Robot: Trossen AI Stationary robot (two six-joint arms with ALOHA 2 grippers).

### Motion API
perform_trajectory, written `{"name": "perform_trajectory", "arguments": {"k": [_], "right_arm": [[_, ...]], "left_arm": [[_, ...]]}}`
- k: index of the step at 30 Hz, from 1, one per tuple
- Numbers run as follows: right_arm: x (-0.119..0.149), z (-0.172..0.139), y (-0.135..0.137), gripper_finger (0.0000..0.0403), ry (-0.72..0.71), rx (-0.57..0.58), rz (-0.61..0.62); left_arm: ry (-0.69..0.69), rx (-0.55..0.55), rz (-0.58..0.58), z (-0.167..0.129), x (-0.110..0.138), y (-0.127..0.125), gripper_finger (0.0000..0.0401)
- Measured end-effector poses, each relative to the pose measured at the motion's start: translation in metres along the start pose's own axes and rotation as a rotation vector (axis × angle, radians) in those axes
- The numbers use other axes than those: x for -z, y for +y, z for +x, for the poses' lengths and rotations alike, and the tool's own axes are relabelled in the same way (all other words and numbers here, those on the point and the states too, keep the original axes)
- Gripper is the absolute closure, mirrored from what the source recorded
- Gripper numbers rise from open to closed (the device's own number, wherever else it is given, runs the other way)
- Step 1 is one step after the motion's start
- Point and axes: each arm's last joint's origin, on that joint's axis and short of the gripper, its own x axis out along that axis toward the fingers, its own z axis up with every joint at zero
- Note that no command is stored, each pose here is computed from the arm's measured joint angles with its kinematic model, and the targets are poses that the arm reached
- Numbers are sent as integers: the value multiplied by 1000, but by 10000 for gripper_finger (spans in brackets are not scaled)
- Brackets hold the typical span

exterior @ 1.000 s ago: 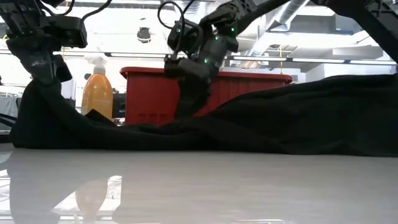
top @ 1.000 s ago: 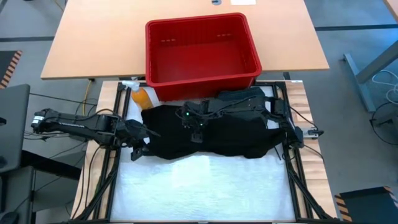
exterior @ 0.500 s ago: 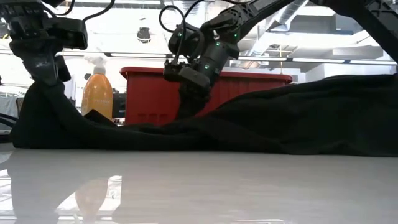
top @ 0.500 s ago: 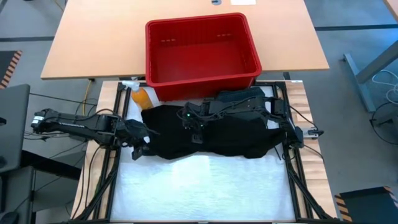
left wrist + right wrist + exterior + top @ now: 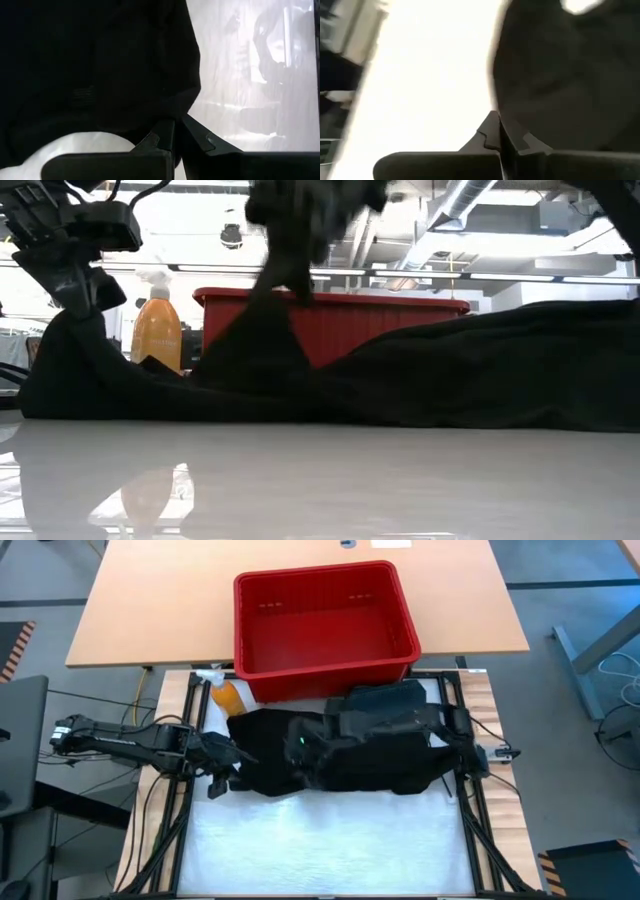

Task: Fold Laundry from Bin
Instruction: Fold the black shirt from the red laundry bin

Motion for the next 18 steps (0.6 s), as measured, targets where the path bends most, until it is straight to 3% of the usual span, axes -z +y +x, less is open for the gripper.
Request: {"name": "perform_trajectory", "arguments": {"k": [4, 9, 12, 14, 18], "right_arm": [[-8, -20, 61, 392, -27, -44, -21], [4, -34, 136, 392, 35, -158, 83], [12, -31, 167, 379, -4, -36, 183], [15, -26, 168, 354, -55, 123, 295], [8, -17, 123, 299, -86, 275, 450]], "left_arm": [[10, 0, 27, 0, 1, 0, 401], [35, 23, 28, 0, 3, 0, 401], [36, 25, 29, 0, 3, -1, 401], [33, 22, 28, 0, 3, 0, 401], [26, 20, 23, 0, 2, -1, 401]]}}
